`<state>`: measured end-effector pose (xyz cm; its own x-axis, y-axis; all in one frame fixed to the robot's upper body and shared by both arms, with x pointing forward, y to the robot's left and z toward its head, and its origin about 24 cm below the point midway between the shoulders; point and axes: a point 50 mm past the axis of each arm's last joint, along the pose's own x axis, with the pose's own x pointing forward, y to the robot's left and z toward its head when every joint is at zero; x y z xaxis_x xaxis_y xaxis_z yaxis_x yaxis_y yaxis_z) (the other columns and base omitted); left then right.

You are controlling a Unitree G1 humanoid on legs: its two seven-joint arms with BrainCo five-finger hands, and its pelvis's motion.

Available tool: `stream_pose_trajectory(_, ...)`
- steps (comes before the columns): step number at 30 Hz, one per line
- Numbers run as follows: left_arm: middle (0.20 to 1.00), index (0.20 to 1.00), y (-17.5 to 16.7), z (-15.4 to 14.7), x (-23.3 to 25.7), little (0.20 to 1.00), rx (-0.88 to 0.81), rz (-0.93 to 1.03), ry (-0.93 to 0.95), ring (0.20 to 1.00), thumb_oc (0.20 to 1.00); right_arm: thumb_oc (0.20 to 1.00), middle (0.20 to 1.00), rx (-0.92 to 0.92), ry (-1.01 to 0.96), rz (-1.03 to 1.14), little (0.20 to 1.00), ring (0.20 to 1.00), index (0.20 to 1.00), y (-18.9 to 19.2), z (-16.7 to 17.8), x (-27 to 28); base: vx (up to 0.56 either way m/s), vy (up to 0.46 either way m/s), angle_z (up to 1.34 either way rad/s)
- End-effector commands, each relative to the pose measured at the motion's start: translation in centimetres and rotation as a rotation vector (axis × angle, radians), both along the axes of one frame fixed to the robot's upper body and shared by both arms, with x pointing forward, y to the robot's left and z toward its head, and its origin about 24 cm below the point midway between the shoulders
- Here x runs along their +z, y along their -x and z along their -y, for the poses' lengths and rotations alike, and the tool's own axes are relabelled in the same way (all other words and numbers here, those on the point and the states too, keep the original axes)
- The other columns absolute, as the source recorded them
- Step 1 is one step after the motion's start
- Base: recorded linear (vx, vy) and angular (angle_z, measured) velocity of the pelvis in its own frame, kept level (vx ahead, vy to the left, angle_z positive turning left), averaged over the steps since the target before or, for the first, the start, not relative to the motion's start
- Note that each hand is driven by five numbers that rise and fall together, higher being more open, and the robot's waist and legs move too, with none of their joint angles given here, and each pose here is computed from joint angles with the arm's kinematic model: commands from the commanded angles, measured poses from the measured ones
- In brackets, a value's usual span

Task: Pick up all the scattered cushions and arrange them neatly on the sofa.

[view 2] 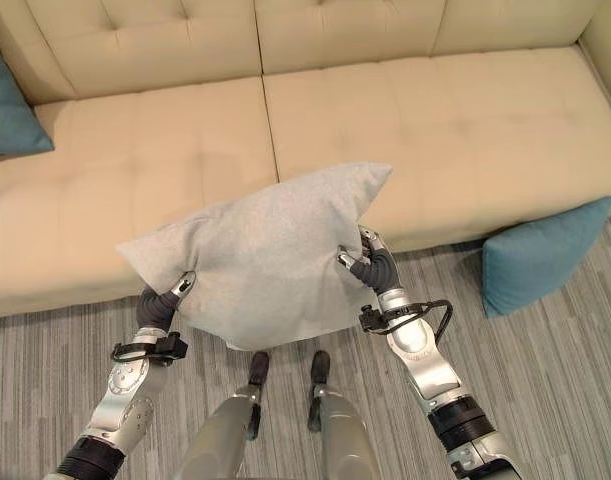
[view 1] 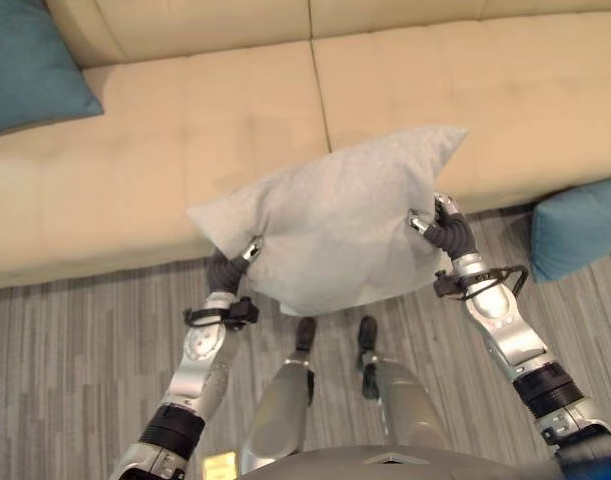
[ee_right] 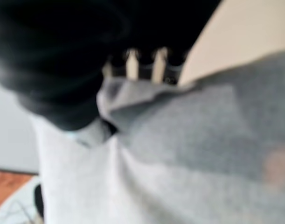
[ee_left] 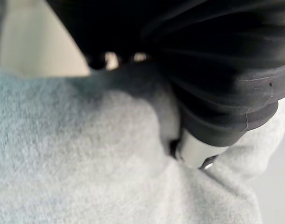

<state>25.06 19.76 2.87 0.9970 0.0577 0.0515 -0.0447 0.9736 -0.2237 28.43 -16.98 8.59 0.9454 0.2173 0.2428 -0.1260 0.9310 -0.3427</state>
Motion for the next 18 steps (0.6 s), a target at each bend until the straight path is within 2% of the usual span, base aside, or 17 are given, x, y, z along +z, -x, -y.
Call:
stream_pose_trajectory(1, 0.200, 0.200, -0.6, 1.5, 3.1, 0.200, -0.112, 0.172, -0.015, 0.200, 0.200, 0.200, 0.200, 0.063, -0.046, 0.094, 0.200, 0.200, 0.200, 0.8, -0.9, 1.5, 0.15, 0.116, -0.04)
stream_pose_trajectory(4, 0.200, 0.200, 0.1, 1.0, 2.1, 0.200, -0.110, 0.122, -0.029, 0.200, 0.200, 0.200, 0.200, 0.024, -0.056, 0.013, 0.200, 0.200, 0.200, 1.4, 0.1, -0.3, 0.16, 0.186, -0.16)
stream_pose_trajectory(10, 0.200, 0.200, 0.4, 1.5, 2.4, 0.200, -0.145, 0.132, -0.081, 0.200, 0.200, 0.200, 0.200, 0.027, -0.124, -0.032, 0.200, 0.200, 0.200, 1.8, -0.3, -1.2, 0.05, 0.250, -0.39)
stream_pose_trajectory(18, 0.200, 0.200, 0.3, 2.0, 2.3, 0.200, -0.171, 0.129, -0.095, 0.200, 0.200, 0.200, 0.200, 0.050, -0.110, -0.029, 0.200, 0.200, 0.200, 1.5, -0.9, -1.1, 0.10, 0.048, -0.14)
